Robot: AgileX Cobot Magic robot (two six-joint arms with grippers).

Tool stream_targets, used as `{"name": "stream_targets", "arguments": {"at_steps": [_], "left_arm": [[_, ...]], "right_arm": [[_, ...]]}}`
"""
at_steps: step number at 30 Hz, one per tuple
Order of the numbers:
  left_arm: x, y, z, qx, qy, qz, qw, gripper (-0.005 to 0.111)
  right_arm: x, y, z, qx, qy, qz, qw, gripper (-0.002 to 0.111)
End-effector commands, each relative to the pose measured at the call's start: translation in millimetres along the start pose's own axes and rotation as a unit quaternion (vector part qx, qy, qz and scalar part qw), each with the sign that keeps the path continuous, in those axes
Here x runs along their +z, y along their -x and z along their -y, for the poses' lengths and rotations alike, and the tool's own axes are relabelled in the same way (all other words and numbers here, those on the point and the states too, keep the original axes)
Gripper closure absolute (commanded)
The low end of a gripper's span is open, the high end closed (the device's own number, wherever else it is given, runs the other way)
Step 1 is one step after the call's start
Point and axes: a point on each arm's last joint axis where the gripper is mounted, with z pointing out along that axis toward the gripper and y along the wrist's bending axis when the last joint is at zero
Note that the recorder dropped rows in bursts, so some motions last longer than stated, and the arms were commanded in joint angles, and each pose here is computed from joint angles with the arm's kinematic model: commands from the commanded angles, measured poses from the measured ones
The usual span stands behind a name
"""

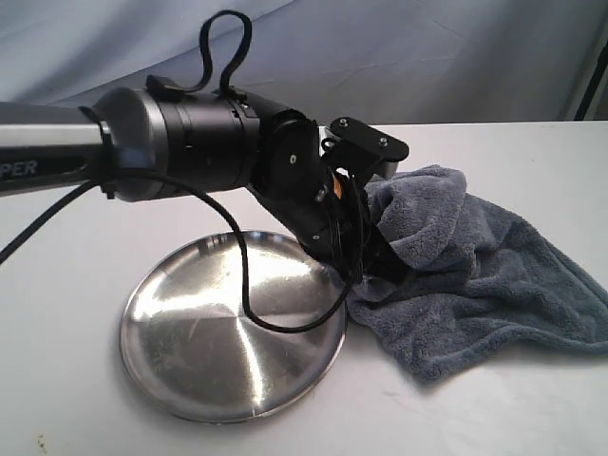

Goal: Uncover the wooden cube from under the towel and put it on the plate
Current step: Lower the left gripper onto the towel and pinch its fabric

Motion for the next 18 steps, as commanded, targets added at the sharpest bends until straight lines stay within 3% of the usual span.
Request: {"name": "stream_targets", "arguments": {"at_steps": [1,3,7,15,18], "left_arm": [[17.1,-4.1,-1.3,0.005,0.004,-0.004,1.0,0.068],[17.1,-3.9,-1.3,0.005,0.004,-0.003,1.0,0.044],[21.0,-3.6,-1.7,0.005,0.005,0.003,1.0,0.027],[22.0,-3.7,-1.9,0.005,0.005,0.003,1.0,0.027],[22.0,-4.6,-1.8,0.005,0.005,-0.002,1.0,0.032]], "right_arm": [[0.1,-1.1,-0.2,-0.001,0.001,0.0,1.0,0.108],[0.1,-1.1,-0.2,-0.001,0.001,0.0,1.0,0.108],[0.1,-1.1,-0.2,-0.001,0.001,0.0,1.0,0.108],[0.1,-1.1,-0.2,-0.001,0.001,0.0,1.0,0.108],[0.1,-1.1,-0.2,-0.001,0.001,0.0,1.0,0.108]]}}
